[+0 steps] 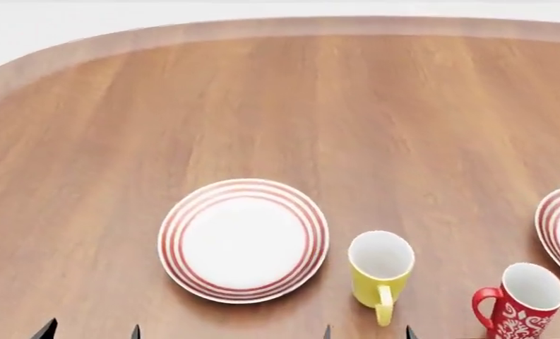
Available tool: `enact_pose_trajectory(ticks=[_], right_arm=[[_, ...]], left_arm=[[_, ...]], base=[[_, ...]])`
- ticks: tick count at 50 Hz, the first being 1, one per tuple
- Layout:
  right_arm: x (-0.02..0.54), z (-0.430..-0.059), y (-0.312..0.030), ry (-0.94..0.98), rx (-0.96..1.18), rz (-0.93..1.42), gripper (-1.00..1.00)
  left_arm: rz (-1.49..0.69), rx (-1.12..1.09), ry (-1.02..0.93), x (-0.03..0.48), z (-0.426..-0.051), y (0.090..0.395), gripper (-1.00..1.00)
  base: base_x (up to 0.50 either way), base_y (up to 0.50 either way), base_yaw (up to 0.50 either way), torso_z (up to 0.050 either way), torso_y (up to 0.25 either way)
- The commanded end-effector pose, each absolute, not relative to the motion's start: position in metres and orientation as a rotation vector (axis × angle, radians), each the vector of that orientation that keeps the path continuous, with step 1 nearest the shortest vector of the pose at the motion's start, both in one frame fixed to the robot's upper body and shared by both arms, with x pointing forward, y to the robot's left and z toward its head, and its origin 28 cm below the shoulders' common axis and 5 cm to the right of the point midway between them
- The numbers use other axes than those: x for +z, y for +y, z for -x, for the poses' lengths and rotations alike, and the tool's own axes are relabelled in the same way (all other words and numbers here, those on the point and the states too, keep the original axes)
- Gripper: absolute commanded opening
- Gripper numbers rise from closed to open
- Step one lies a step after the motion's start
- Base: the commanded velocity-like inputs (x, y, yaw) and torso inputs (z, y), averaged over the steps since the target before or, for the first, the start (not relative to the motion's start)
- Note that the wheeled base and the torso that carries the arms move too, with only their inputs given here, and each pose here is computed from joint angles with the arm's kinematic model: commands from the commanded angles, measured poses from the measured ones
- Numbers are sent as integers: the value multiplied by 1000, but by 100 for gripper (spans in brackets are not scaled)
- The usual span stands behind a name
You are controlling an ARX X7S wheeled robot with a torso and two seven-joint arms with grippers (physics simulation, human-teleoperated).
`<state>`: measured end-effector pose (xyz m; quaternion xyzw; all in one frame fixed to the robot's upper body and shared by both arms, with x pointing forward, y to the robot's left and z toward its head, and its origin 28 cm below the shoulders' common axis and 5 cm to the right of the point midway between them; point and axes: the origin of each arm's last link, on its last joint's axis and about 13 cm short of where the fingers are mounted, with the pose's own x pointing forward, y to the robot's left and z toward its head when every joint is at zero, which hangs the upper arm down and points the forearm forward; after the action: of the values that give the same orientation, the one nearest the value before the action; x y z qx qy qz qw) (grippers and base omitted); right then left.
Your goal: Put the red mug on the left plate.
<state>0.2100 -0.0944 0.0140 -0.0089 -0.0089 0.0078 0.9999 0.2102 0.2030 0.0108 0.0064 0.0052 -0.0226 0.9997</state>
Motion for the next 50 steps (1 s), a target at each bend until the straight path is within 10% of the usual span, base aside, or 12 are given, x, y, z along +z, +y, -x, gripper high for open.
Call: enact_pose_trajectory(ticks=[1,50], right_arm=[[15,-210,-94,-23,17,15,100],[47,-206,-89,90,-99,2,100]], left_arm=[[-14,-50,12,11,-210,203,100],[-12,-55,17,10,-210,202,100]], base=[[250,500,0,0,0],[176,-73,0,0,0]])
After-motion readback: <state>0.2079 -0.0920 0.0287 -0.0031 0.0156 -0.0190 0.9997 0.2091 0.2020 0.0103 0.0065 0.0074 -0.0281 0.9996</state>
